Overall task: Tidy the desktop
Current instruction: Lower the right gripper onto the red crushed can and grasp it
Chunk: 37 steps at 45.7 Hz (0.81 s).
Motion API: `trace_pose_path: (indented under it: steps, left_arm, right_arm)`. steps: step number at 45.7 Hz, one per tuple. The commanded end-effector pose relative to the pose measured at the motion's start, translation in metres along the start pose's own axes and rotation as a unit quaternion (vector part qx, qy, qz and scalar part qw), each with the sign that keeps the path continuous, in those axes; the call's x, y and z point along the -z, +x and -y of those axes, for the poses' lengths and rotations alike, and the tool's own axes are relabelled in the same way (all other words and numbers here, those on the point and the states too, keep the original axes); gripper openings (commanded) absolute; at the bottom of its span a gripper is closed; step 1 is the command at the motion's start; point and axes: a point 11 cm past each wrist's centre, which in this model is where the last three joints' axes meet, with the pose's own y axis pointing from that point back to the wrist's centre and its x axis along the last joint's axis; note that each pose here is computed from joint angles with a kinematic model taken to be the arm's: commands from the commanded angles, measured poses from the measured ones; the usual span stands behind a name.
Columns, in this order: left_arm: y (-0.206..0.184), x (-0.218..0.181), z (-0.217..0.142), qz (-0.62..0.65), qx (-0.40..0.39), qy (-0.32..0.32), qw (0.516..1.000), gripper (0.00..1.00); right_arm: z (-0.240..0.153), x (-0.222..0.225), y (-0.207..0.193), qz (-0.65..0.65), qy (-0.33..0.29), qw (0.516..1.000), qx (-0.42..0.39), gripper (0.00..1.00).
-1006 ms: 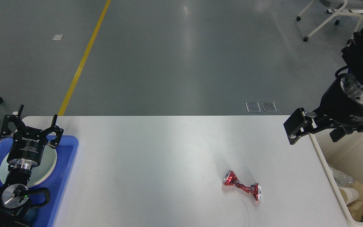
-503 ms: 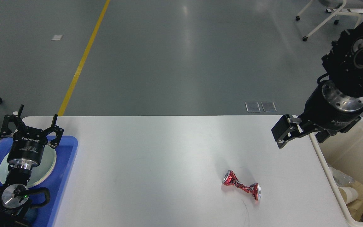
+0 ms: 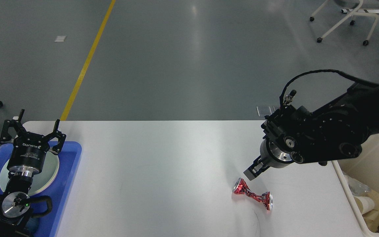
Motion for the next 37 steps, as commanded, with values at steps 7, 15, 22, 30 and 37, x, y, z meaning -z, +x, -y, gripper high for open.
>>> trace_pose_path:
  steps: [7, 15, 22, 30, 37]
  left_arm:
    - [0.0, 0.0, 0.0, 0.0, 0.0, 0.0, 1.0, 0.97]
    - [0.0, 0.0, 0.0, 0.0, 0.0, 0.0, 1.0, 0.97]
    - [0.0, 0.0, 0.0, 0.0, 0.0, 0.0, 1.0, 0.97]
    - [0.0, 0.0, 0.0, 0.0, 0.0, 0.0, 1.0, 0.97]
    - [0.0, 0.0, 0.0, 0.0, 0.0, 0.0, 1.0, 0.97]
  right_arm:
    - [0.057, 0.026, -0.022, -0.088, 0.006, 0.996, 0.022, 0.85]
    - [0.097, 0.038, -0.026, -0.1, 0.001, 0.995, 0.024, 0.86]
    - [0.121, 0.04, -0.038, -0.083, 0.0, 0.996, 0.025, 0.86]
    - [0.134, 0.047, -0.051, -0.077, 0.005, 0.996, 0.035, 0.86]
    - [0.142, 0.043, -0.058, -0.073, -0.003, 0.997, 0.04, 0.84]
